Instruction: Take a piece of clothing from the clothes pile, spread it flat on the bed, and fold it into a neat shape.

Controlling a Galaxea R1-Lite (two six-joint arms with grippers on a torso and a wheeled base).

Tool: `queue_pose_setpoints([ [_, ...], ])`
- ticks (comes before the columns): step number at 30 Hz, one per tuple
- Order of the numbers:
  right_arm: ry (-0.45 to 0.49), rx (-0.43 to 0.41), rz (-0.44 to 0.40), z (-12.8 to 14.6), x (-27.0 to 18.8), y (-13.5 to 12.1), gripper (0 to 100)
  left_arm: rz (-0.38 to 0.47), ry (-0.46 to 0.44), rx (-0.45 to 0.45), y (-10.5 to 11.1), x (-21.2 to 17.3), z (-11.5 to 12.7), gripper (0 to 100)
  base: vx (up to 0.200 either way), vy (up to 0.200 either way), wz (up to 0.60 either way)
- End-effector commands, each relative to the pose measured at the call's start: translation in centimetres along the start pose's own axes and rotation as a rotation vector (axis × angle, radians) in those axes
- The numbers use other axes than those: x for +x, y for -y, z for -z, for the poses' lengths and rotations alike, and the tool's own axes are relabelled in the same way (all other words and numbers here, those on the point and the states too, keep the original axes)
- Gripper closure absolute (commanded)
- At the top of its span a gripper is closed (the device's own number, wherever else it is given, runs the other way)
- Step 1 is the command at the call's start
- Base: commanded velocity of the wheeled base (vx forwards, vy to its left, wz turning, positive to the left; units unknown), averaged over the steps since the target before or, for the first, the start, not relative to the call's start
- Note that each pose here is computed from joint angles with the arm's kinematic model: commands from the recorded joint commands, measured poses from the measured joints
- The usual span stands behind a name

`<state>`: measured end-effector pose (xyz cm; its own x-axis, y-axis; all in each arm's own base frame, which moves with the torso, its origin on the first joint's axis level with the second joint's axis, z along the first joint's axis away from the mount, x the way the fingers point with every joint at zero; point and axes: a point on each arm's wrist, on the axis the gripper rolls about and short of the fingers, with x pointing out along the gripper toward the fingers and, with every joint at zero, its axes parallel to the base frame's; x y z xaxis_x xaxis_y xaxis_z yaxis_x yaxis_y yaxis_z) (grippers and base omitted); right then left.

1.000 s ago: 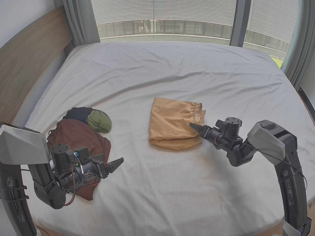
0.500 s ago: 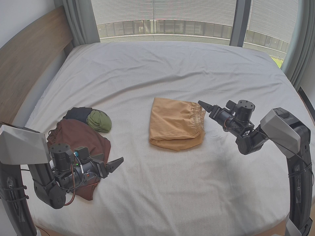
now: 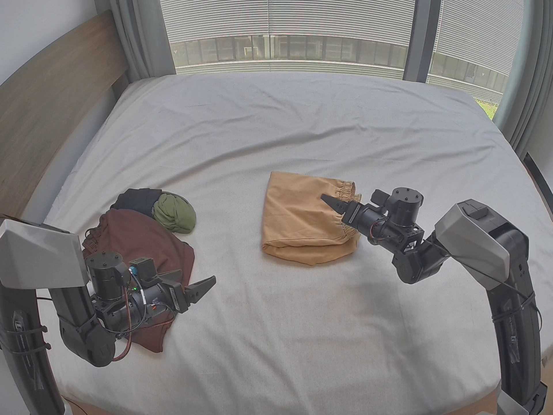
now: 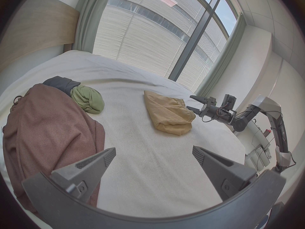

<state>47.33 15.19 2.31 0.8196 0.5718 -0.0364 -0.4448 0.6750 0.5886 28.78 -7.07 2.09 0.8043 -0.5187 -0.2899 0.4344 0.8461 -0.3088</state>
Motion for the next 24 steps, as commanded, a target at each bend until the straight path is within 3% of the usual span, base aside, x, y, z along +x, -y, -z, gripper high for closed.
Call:
queue_pose_setpoints([
  [1,-0.057,0.0,0.041,3.0,0.4,2.3,0,0.0,-0.002,-0.001,0.0,0.0,0.1,0,0.0,0.0,0.0],
  [6,-0.066,-0.009,0.058,3.7,0.2,3.3,0,-0.001,0.0,-0.001,-0.1,0.0,0.0,0,0.0,0.0,0.0],
  [14,-0.008,-0.019,0.074,3.0,0.1,2.7,0,0.002,0.01,-0.006,0.1,-0.1,-0.3,0,0.0,0.0,0.0],
  [17,0.057,-0.04,0.046,-0.4,-1.7,-1.0,0,0.026,0.075,-0.017,0.9,-0.8,-2.1,0,0.0,0.0,0.0],
  [19,0.066,-0.043,0.039,-1.2,-2.5,-2.0,0,0.036,0.097,-0.019,1.3,-1.1,-2.7,0,0.0,0.0,0.0],
  [21,0.109,-0.06,-0.01,-3.9,-5.3,-5.9,0,0.08,0.201,-0.028,2.7,-2.8,-5.5,0,0.0,0.0,0.0],
  [24,0.144,-0.079,-0.043,-5.9,-9.1,-9.1,0,0.144,0.29,-0.046,4.7,-4.9,-7.8,0,0.0,0.0,0.0],
])
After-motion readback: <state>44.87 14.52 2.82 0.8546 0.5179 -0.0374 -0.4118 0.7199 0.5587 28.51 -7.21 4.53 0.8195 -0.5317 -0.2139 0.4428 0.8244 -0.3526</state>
